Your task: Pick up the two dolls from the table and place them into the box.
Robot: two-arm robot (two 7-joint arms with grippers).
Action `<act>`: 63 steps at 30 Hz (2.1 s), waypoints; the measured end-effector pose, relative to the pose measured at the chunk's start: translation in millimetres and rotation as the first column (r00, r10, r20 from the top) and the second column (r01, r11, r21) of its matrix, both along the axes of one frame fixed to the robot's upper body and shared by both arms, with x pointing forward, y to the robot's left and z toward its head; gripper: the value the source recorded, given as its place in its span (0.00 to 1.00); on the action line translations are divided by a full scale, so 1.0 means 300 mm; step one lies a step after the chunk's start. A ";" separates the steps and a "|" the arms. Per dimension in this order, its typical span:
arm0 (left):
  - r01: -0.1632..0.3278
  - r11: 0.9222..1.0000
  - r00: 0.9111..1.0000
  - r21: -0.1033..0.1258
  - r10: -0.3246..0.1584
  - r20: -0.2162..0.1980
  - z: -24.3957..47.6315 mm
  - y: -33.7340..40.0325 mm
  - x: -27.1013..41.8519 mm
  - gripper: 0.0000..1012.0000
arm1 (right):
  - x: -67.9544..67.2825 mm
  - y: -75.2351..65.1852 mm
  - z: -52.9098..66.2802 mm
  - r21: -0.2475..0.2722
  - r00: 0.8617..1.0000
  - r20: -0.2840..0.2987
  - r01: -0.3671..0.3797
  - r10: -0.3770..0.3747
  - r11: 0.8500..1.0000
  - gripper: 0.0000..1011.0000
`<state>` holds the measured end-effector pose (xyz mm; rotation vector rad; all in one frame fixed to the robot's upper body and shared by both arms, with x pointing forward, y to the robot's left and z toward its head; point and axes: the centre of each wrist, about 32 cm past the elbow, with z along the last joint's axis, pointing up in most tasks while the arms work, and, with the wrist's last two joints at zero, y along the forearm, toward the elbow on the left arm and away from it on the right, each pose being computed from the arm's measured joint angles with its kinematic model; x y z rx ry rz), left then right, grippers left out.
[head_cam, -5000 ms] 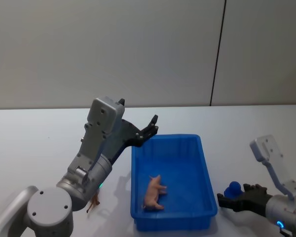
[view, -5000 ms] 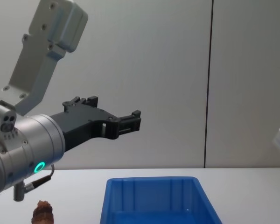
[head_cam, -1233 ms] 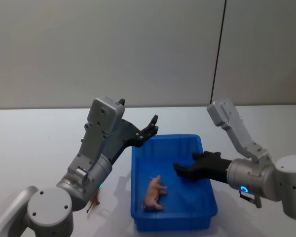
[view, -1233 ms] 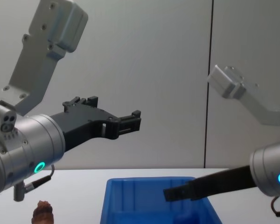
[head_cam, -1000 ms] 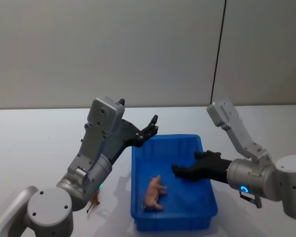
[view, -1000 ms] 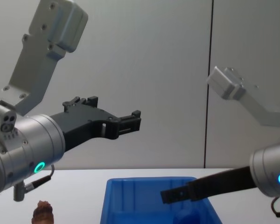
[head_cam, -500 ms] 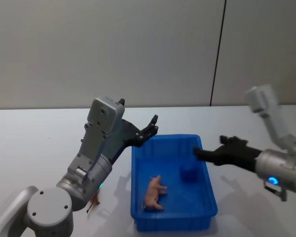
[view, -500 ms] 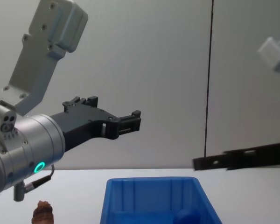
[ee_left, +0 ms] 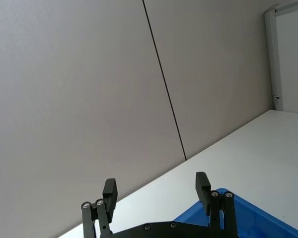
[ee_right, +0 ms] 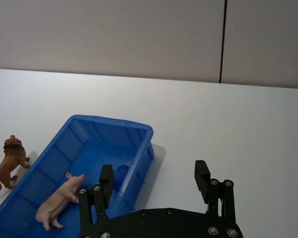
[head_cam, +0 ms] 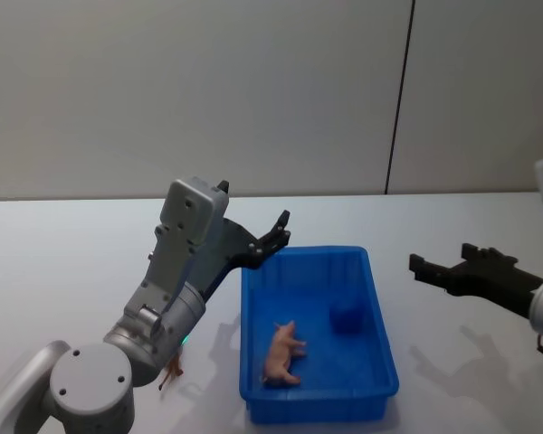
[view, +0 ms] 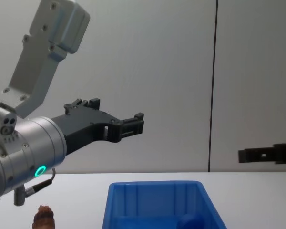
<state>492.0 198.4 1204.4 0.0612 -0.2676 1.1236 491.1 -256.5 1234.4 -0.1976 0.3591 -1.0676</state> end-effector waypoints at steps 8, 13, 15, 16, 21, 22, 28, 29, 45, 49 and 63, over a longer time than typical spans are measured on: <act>0.001 1.000 1.000 -0.003 -0.001 0.007 0.003 0.001 0.002 0.99 | -0.016 -0.027 0.002 0.015 1.000 0.002 0.027 -0.027 1.000 0.99; -0.004 1.000 1.000 -0.007 0.004 0.022 0.017 0.008 0.006 0.99 | -0.025 -0.042 0.003 0.023 0.999 0.002 0.042 -0.043 0.999 0.99; -0.008 1.000 1.000 -0.007 0.008 0.020 0.026 0.014 0.005 0.99 | -0.027 -0.045 0.003 0.024 0.999 0.002 0.045 -0.046 0.999 0.99; -0.010 1.000 1.000 -0.008 0.010 0.017 0.028 0.016 0.004 0.99 | -0.029 -0.047 0.003 0.026 0.999 0.002 0.048 -0.048 0.999 0.99; -0.028 1.000 1.000 -0.007 0.028 -0.013 0.047 0.034 -0.008 0.99 | -0.032 -0.052 0.004 0.028 0.999 0.002 0.053 -0.053 0.998 0.99; -0.033 0.999 0.999 -0.006 0.033 -0.021 0.053 0.041 -0.013 0.99 | -0.032 -0.053 0.004 0.029 0.999 0.002 0.054 -0.054 0.998 0.99; -0.066 0.998 0.994 0.005 0.066 -0.087 0.074 0.072 -0.042 0.99 | -0.036 -0.057 0.004 0.031 0.998 0.002 0.058 -0.058 0.998 0.99; -0.066 0.998 0.994 0.005 0.066 -0.087 0.074 0.072 -0.042 0.99 | -0.036 -0.057 0.004 0.031 0.998 0.002 0.059 -0.059 0.998 0.99; -0.156 0.986 0.935 0.054 0.165 -0.315 0.102 0.140 -0.116 0.99 | -0.038 -0.061 0.005 0.034 0.998 0.002 0.063 -0.063 0.997 0.99; -0.171 0.983 0.911 0.068 0.184 -0.370 0.100 0.150 -0.128 0.99 | -0.039 -0.062 0.005 0.034 0.998 0.002 0.063 -0.063 0.997 0.99; -0.219 0.970 0.813 0.109 0.243 -0.529 0.069 0.166 -0.128 0.99 | -0.039 -0.063 0.005 0.035 0.998 0.002 0.064 -0.065 0.997 0.99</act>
